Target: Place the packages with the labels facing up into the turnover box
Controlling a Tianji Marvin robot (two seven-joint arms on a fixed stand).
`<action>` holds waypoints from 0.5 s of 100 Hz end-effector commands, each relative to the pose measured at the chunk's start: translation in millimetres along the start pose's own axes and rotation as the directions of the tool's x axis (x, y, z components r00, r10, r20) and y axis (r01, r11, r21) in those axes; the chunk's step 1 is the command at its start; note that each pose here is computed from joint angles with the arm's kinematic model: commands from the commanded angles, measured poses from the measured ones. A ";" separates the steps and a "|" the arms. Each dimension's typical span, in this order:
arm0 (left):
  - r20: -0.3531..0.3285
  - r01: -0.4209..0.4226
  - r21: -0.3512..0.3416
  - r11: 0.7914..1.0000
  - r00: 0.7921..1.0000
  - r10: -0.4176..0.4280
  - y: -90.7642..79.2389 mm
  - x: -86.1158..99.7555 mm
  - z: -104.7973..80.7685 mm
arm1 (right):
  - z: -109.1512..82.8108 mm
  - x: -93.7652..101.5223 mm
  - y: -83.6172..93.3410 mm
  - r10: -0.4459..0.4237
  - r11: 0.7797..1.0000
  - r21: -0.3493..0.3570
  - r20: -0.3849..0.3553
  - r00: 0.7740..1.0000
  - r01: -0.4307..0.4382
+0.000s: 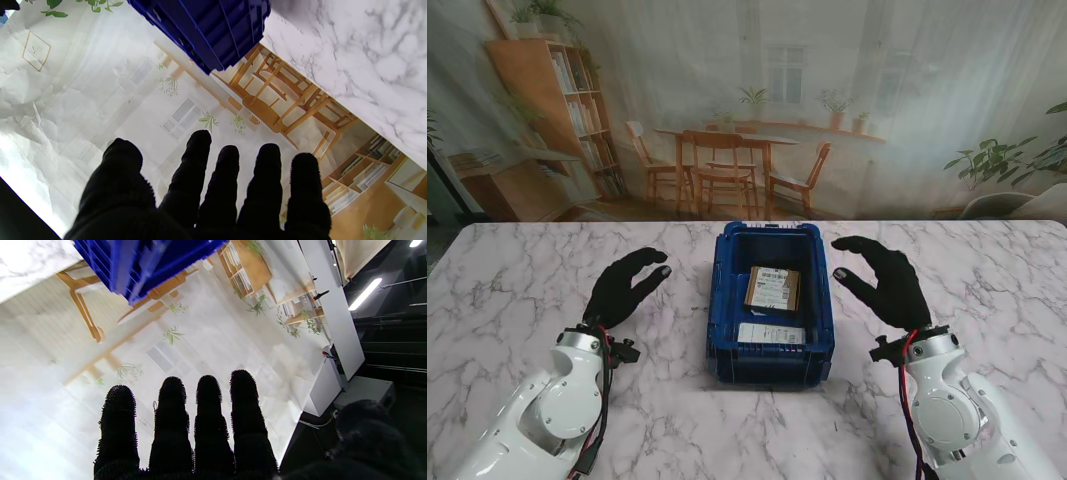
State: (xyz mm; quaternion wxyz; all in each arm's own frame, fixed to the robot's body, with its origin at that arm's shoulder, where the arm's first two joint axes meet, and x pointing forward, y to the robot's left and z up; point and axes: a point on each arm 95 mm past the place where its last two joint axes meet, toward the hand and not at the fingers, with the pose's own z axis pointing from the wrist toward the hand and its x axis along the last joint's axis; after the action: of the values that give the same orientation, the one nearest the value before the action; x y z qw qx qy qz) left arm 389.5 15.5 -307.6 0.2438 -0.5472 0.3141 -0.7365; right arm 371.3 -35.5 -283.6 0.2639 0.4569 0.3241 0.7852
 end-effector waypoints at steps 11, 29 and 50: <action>0.039 0.033 -0.073 0.997 0.999 -0.031 20.6 -2.1 4.4 | -3.2 -18.1 -12.8 0.009 1.000 0.013 0.068 0.998 -0.010; 0.018 0.017 -0.075 0.997 1.000 -0.016 17.9 -2.4 4.5 | -3.9 -27.7 -21.4 0.057 0.998 0.011 0.116 0.992 -0.058; 0.001 -0.010 -0.046 0.999 1.000 0.010 7.8 -6.7 8.9 | 0.0 -32.1 -20.6 0.062 0.998 0.019 0.124 0.990 -0.065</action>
State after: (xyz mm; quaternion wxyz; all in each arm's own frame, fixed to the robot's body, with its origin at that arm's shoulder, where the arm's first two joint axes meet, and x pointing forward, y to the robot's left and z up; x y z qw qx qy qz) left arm 396.2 10.8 -317.1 0.2299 -0.5560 0.3279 -0.7283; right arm 385.1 -43.3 -315.0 0.2517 0.5141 0.3039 0.7616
